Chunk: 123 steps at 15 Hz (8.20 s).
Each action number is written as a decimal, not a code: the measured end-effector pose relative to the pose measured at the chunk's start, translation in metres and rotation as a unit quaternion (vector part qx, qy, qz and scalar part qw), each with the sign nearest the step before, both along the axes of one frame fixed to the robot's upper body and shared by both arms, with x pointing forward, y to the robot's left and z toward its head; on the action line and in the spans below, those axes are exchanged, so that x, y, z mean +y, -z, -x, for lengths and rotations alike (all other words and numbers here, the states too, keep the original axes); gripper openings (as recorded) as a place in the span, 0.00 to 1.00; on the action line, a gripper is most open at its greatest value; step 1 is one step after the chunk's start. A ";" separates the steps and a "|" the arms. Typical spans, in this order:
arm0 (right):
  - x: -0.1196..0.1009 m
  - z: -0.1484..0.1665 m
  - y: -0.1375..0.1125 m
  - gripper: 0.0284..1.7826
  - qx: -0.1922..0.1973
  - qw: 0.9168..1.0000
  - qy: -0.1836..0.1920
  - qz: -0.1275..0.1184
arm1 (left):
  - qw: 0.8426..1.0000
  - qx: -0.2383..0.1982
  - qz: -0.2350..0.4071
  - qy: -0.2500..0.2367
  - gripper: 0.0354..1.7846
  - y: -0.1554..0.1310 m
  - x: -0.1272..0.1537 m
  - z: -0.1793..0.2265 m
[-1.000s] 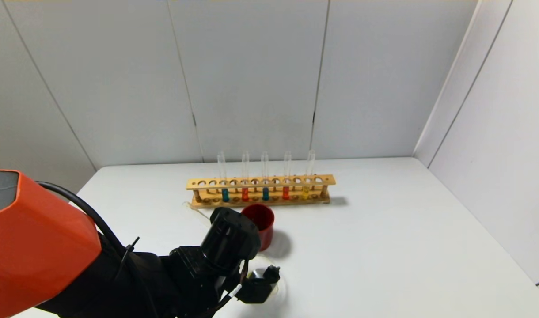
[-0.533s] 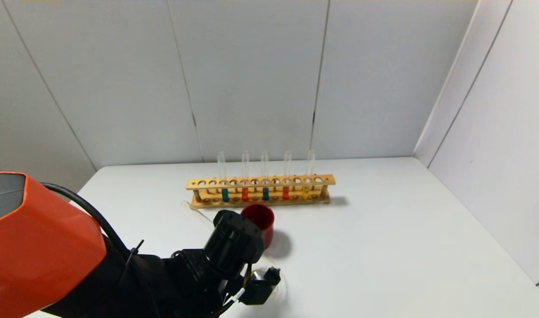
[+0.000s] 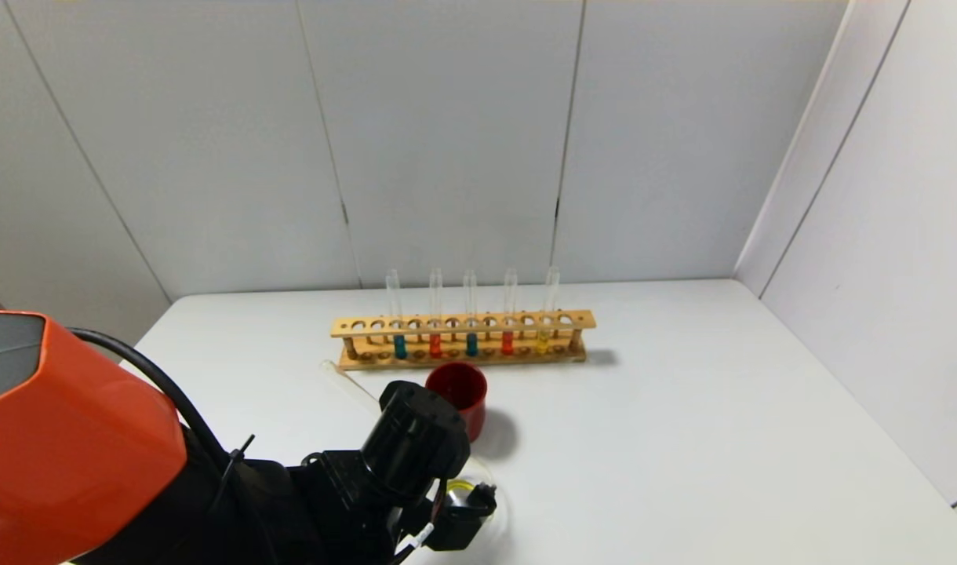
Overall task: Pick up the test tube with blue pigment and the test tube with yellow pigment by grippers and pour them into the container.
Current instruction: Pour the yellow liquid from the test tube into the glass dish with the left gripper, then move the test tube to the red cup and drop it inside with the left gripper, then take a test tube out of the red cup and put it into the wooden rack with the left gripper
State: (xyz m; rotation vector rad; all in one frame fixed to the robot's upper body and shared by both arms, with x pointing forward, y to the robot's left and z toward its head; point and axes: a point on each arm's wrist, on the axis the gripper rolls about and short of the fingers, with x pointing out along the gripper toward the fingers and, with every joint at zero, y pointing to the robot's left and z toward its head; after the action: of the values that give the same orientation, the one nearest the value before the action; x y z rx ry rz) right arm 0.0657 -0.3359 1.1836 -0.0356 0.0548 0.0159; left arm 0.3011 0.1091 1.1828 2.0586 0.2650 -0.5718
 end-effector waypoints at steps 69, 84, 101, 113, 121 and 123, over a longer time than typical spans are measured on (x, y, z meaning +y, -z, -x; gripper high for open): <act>0.000 0.000 0.000 0.98 0.000 1.000 0.000 0.000 | 0.601 0.071 0.770 -0.200 0.91 -0.030 -0.065 -0.043; 0.000 0.000 0.000 0.98 0.000 1.000 0.000 0.000 | 0.589 0.037 0.784 -0.192 0.98 -0.196 0.044 0.039; 0.000 0.000 0.000 0.98 0.000 1.000 0.000 0.000 | 0.449 0.027 0.832 -0.326 0.98 -0.132 0.101 0.081; 0.000 0.000 0.000 0.98 0.000 1.000 0.000 0.000 | 0.468 0.008 0.824 -0.319 0.98 -0.079 0.060 -0.049; 0.000 0.000 0.000 0.98 0.000 1.000 0.000 0.000 | 0.479 0.009 0.808 -0.342 0.98 -0.052 0.063 -0.097; 0.000 0.000 0.000 0.98 0.000 1.000 0.000 0.000 | 0.476 0.008 0.809 -0.344 0.98 -0.047 0.066 -0.105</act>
State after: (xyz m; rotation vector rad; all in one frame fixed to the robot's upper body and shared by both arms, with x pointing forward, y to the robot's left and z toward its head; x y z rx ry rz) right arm 0.0657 -0.3359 1.1836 -0.0356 0.0548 0.0159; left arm 0.4064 0.1747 1.2297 -0.0455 0.3135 -0.0858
